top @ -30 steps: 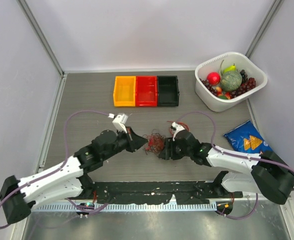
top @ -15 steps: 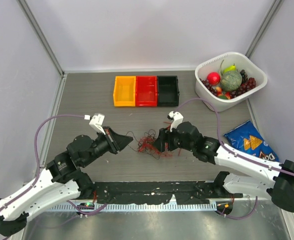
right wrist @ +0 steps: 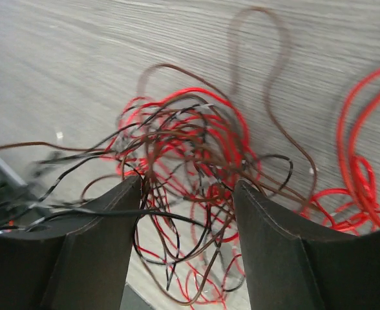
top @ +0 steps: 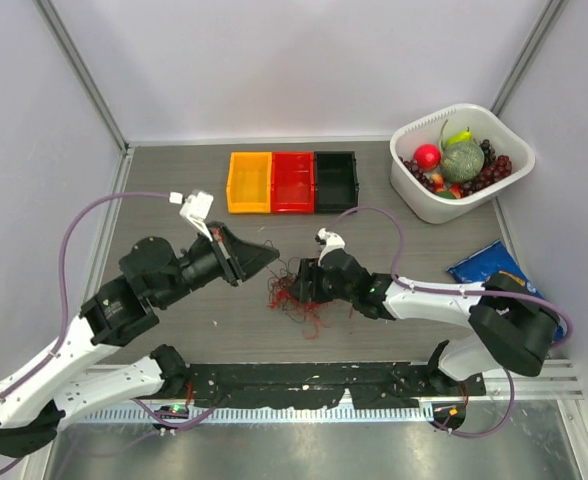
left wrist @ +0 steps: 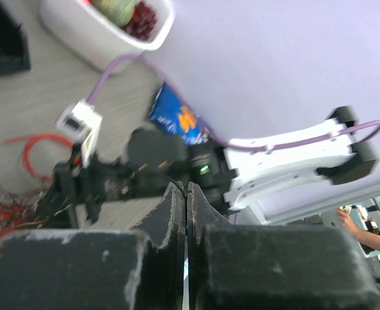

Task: Untangle the cables

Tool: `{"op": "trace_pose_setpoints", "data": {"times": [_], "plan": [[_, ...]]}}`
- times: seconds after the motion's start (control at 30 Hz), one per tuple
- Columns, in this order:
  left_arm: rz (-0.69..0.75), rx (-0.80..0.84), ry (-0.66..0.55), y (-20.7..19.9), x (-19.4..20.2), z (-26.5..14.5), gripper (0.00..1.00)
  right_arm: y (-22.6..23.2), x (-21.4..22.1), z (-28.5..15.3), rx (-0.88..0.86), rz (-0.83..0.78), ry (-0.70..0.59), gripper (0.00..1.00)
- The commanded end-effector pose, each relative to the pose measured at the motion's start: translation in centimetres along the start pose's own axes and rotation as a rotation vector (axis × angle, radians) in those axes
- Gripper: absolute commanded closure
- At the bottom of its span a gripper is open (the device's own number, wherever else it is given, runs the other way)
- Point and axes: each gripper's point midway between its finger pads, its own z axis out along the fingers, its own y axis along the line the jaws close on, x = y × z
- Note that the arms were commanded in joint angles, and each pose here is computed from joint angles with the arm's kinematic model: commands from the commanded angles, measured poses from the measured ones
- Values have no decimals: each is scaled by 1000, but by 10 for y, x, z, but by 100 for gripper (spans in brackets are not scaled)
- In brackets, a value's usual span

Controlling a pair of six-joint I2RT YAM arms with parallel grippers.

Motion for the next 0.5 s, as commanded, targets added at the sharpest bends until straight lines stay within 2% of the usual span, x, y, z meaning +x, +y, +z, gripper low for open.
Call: {"op": "trace_pose_setpoints", "data": {"times": [0.0,0.07,0.13,0.37,0.47], "plan": [[142,198,-112,-82,-71,-26,100,-33,-16,4,179,95,-101,37],[198,254,-155,-112,-100,-38,100,-50,-14,-2,235,103,-107,37],[239,249,-178,-125,-119,-39,100,-61,-14,-8,260,110,-110,37],[285,68,-295,-112,-162,-28,100,-86,-20,-39,392,4,-121,35],[292,103,-332,-124,-172,-30,100,-82,-24,-41,370,-27,-117,34]]}}
